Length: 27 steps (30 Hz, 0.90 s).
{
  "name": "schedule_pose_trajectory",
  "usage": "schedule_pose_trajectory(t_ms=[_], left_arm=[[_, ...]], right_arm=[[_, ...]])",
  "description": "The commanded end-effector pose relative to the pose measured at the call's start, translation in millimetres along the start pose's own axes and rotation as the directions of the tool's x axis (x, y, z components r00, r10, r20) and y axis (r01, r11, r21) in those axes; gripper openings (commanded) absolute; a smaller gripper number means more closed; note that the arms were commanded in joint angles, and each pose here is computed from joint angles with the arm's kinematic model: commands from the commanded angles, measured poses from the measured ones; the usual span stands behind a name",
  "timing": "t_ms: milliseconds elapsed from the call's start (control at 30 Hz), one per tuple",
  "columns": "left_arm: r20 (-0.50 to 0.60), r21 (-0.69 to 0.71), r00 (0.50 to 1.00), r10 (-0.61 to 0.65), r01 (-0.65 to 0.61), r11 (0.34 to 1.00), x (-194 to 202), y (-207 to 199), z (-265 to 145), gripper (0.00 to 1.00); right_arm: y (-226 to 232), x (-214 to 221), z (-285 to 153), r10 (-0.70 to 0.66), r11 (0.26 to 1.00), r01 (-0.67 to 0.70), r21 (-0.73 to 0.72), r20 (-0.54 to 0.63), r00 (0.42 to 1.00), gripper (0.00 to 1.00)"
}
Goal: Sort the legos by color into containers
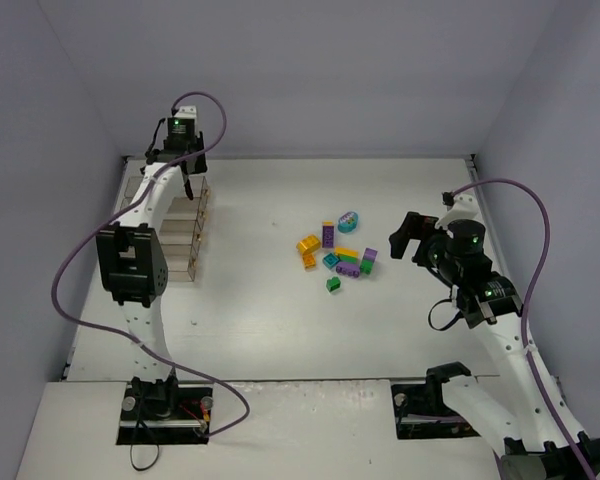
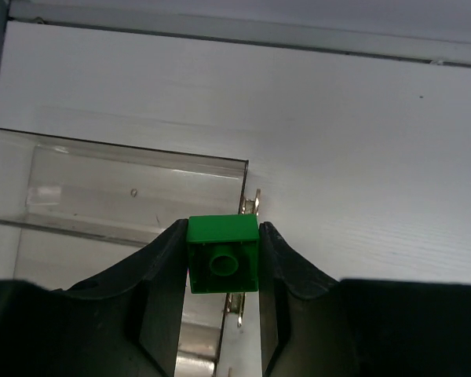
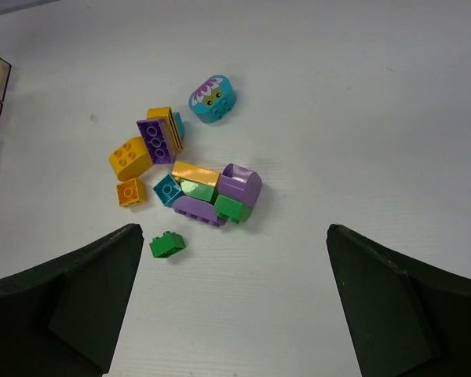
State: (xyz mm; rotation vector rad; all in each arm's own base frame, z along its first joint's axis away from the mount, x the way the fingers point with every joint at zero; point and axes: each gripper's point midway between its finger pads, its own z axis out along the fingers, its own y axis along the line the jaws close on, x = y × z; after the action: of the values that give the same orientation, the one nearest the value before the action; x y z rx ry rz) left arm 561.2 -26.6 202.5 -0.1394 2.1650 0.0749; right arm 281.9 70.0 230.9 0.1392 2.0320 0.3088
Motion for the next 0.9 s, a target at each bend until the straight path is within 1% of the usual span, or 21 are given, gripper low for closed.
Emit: schedule_pose_trajectory(t_ms=[0,133,300,400,433,500,533,567,600,700,733,867], left_arm=[[0.092,-0.012,0.996,0.010,-0.009,1.000,-36,18,13,0.02],[0.081,-0.041,0.997,-0.010,0.013,0.999,-35,34,34,0.06],[0.043,-0.062,0.999,-0.012,0.014,0.998,-18,42,56,0.07],[0.014,-0.062,1.000,-0.014,0.015,0.998,-8,43,65,0.10],[0.008,-0.060,1.000,-0.018,0.018,0.998,-7,43,66,0.18],[-0.005,-0.050,1.000,-0.026,0.025,0.998,-2,41,68,0.27],[-0.009,-0.052,1.000,-0.028,0.028,0.998,0,41,69,0.31],[-0.009,-0.066,0.999,-0.043,0.042,0.997,-1,54,69,0.35],[-0.009,-0.071,0.999,-0.046,0.045,0.996,-2,58,68,0.39],[-0.011,-0.068,0.999,-0.046,0.045,0.997,-1,60,64,0.50],[-0.015,-0.065,0.999,-0.043,0.042,0.997,0,61,61,0.52],[-0.020,-0.050,0.999,-0.048,0.047,0.998,-2,59,52,0.56]], right_arm=[[2,-19,-4,-0.015,1.000,0.015,-0.007,0.066,0.998,1.00],[1,-17,-6,-0.021,1.000,0.021,-0.002,0.059,0.998,1.00],[-4,-19,-8,-0.030,0.999,0.029,0.020,0.070,0.997,1.00],[-6,-18,-7,-0.035,0.999,0.033,0.029,0.069,0.997,1.00],[-7,-18,-7,-0.034,0.999,0.032,0.032,0.069,0.997,1.00],[-6,-17,-6,-0.034,0.999,0.032,0.032,0.064,0.997,1.00],[-6,-17,-7,-0.034,0.999,0.032,0.031,0.066,0.997,1.00],[-6,-17,-6,-0.034,0.999,0.032,0.032,0.063,0.997,1.00],[-6,-17,-6,-0.032,0.999,0.030,0.032,0.063,0.998,1.00],[-6,-17,-5,-0.036,0.999,0.034,0.034,0.058,0.998,1.00],[-6,-18,-5,-0.037,0.999,0.035,0.033,0.060,0.998,1.00],[-4,-18,-5,-0.035,0.999,0.034,0.025,0.060,0.998,1.00]])
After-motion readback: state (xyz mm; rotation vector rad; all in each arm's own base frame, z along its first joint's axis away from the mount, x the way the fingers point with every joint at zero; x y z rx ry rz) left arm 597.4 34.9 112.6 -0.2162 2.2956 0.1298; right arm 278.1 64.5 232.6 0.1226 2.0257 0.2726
